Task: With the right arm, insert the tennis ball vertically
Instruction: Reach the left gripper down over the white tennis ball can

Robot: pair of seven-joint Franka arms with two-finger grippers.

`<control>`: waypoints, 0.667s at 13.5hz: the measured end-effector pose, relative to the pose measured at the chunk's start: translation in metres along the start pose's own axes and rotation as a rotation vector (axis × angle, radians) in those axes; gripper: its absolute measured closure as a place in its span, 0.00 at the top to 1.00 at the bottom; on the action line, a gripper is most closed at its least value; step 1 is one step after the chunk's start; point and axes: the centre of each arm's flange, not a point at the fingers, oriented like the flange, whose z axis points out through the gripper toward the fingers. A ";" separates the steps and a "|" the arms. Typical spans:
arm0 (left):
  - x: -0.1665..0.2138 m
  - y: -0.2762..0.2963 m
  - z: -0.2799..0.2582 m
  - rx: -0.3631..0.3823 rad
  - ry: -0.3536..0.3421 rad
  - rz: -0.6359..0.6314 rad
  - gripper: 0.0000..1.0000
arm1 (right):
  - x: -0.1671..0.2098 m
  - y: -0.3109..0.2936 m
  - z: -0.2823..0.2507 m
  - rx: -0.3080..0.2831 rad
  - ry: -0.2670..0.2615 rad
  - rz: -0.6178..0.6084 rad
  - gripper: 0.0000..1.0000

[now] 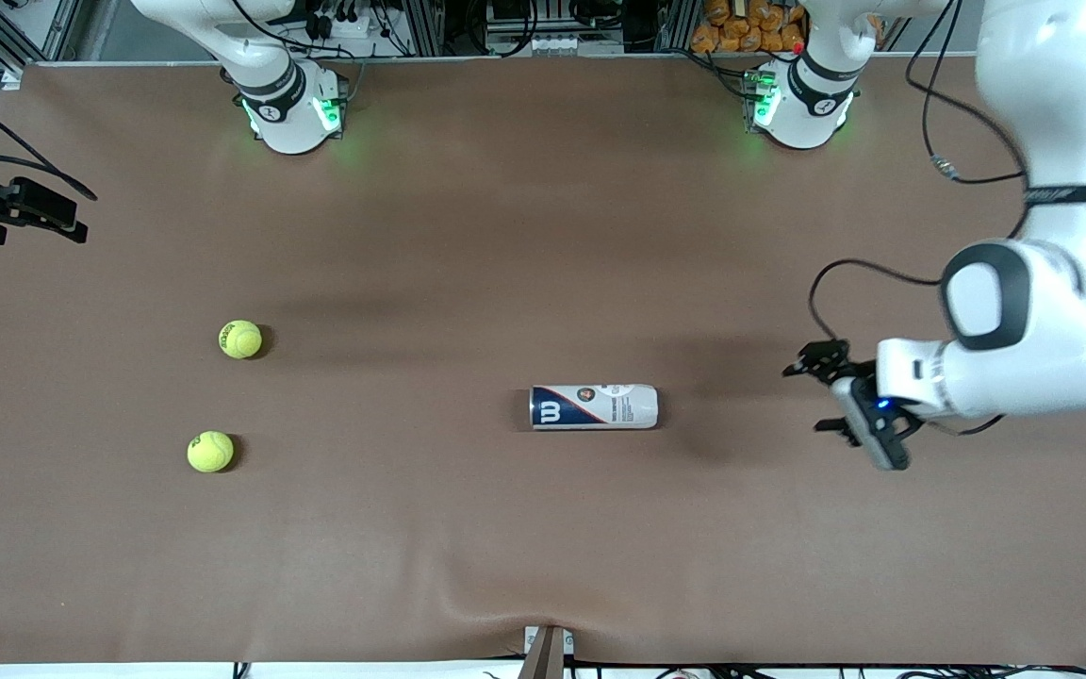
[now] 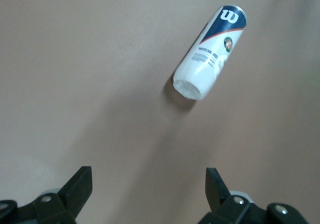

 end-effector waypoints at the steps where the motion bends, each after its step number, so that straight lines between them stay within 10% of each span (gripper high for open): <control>1: 0.012 0.003 0.016 0.024 0.017 0.034 1.00 | 0.000 0.000 0.000 0.000 -0.001 0.000 1.00; 9: 0.089 0.071 0.132 0.139 -0.017 0.350 1.00 | 0.000 0.001 0.004 0.001 -0.008 0.001 1.00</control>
